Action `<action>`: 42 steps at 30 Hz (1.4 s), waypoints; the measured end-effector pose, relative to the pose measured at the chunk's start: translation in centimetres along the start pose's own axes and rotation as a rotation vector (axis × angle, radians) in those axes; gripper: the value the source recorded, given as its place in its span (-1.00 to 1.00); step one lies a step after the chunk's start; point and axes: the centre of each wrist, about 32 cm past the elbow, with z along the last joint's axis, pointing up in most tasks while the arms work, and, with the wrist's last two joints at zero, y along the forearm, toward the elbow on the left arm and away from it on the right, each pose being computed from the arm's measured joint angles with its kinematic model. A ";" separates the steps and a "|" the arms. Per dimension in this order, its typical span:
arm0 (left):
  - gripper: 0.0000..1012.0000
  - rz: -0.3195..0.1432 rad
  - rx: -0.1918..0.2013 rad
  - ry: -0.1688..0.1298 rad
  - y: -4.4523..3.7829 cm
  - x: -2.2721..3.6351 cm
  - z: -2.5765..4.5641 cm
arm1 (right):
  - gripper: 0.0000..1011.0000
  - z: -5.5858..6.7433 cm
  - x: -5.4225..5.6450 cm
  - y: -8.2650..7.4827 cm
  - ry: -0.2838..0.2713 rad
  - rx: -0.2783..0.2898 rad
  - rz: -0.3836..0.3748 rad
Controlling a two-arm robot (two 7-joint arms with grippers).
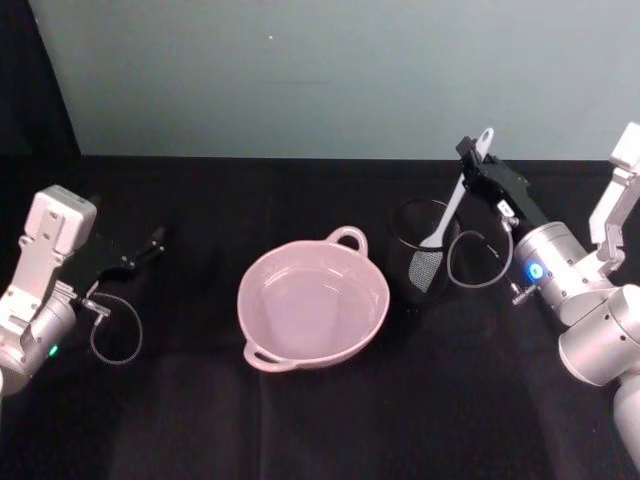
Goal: Use the one hand to pick up the spoon and stir the clear water in the bowl.
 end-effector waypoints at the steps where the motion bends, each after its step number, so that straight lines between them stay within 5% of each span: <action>1: 1.00 0.000 0.000 0.000 0.00 0.00 0.00 | -0.77 0.0 0.0 0.0 0.000 -0.001 0.000; 20: 1.00 0.000 0.000 0.000 0.00 0.00 0.00 | -0.73 0.0 0.0 -0.1 0.003 -0.008 0.003; 42: 1.00 0.000 0.000 0.000 0.00 0.00 0.00 | 0.62 0.0 0.0 -0.1 0.001 -0.007 0.002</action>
